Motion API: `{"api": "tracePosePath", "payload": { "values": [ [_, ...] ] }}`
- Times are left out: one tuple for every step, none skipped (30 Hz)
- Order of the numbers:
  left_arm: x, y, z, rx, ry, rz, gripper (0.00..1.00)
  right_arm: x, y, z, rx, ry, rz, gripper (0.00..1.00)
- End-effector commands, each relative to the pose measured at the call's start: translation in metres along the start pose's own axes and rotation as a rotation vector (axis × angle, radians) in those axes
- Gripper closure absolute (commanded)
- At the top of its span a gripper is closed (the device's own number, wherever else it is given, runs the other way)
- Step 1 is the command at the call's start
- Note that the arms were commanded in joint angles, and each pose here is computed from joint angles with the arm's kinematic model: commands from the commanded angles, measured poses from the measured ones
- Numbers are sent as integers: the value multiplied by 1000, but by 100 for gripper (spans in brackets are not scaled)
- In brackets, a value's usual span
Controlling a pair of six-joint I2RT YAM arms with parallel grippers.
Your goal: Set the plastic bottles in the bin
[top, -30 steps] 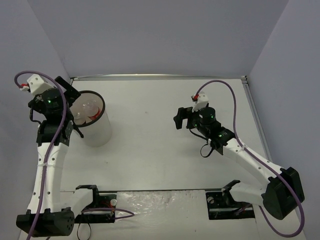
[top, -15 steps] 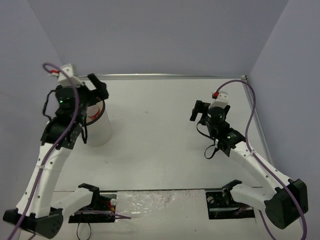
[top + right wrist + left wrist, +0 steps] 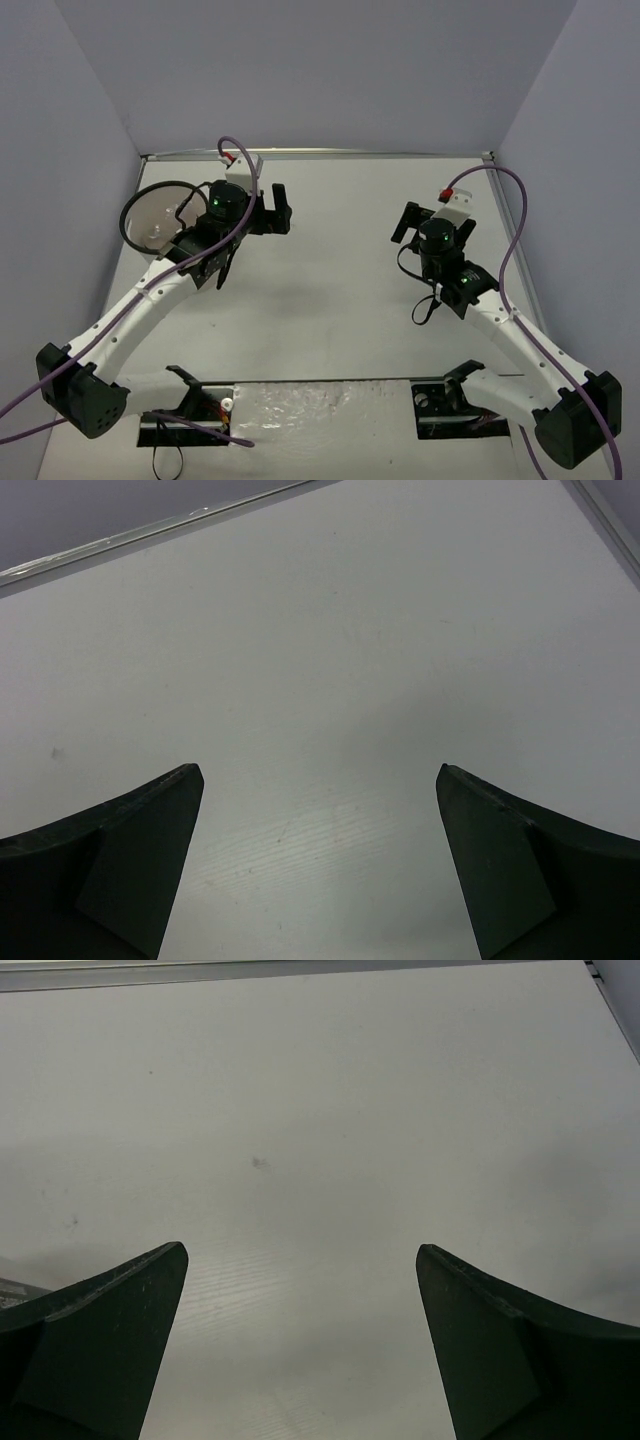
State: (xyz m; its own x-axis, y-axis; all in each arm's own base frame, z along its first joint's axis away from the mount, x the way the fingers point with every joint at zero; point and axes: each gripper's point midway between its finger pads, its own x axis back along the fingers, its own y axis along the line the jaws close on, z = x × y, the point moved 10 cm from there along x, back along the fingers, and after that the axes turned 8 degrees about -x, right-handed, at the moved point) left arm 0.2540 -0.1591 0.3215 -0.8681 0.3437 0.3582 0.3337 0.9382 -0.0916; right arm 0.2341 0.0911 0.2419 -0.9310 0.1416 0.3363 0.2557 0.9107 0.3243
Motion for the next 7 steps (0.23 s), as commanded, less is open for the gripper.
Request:
{"api": "tracePosePath", "payload": {
  "values": [
    [-1, -3, -6, 18, -83, 28, 3, 2, -1, -10, -59, -71, 31, 0],
    [-1, -2, -4, 21, -80, 13, 3, 2, -2, -10, -62, -74, 33, 0],
    [0, -1, -4, 23, -80, 7, 3, 3, -2, -9, -65, -76, 34, 0],
    [0, -1, -4, 24, -82, 10, 3, 3, -3, -9, -70, -77, 35, 0],
    [1, -2, -3, 27, -84, 21, 3, 4, -4, -8, -74, -78, 37, 0],
    [1, -2, -4, 27, -84, 26, 3, 4, -4, -8, -75, -79, 38, 0],
    [2, -3, -3, 27, -83, 33, 3, 5, -4, -9, -77, -81, 33, 0]
  ]
}}
